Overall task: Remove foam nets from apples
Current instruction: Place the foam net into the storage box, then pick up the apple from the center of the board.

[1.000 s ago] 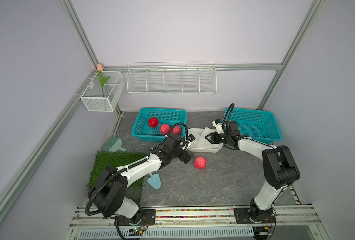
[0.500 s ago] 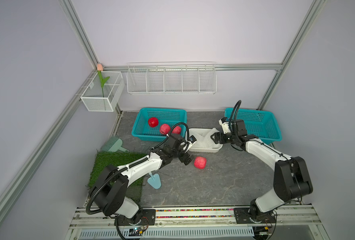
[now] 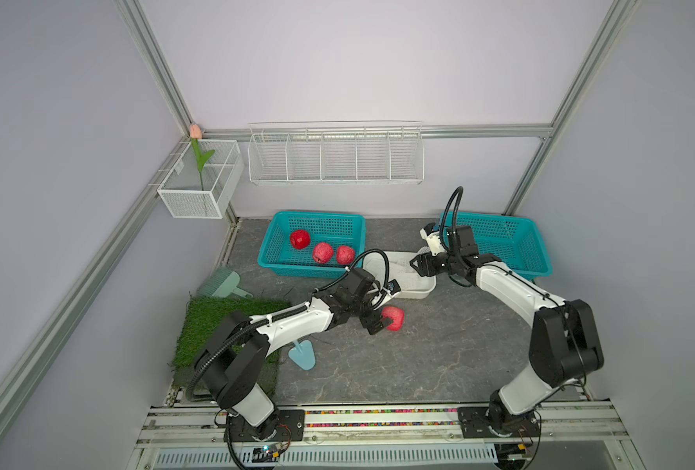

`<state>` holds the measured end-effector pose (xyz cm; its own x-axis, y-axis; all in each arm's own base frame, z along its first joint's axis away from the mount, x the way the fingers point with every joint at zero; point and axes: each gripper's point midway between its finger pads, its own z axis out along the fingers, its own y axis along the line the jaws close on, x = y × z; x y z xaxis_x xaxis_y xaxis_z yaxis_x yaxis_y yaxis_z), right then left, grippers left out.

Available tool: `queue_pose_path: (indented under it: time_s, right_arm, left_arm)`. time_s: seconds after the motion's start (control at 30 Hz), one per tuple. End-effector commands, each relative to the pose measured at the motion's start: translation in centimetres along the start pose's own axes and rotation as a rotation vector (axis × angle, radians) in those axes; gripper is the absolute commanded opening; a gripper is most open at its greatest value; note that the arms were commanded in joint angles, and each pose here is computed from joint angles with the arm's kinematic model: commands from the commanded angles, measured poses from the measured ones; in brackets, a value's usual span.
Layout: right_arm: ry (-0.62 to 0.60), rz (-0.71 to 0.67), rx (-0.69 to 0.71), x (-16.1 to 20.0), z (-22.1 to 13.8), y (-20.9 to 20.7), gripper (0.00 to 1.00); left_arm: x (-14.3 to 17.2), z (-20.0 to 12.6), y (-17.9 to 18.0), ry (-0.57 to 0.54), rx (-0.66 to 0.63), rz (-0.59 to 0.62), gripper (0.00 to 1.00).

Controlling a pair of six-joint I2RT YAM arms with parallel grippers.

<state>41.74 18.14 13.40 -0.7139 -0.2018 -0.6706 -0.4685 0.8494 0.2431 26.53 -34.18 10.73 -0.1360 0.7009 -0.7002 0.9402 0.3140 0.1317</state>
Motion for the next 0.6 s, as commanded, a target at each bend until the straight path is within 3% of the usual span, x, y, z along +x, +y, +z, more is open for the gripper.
queue_pose_path:
  time_s: [0.0, 0.2, 0.57]
  right_arm:
    - [0.057, 0.041, -0.021, 1.9, 1.2, -0.6, 0.65]
    - [0.057, 0.054, -0.031, 1.9, 1.0, -0.7, 0.65]
    - [-0.14, -0.052, -0.105, -1.3, -6.0, 3.5, 0.76]
  left_arm:
    - [-0.4, 0.0, 0.1, 0.009, -0.003, 0.039, 0.99]
    - [-0.4, 0.5, 0.2, 0.012, -0.003, 0.062, 0.99]
    - [-0.8, 1.6, -0.6, 0.03, 0.038, 0.121, 0.99]
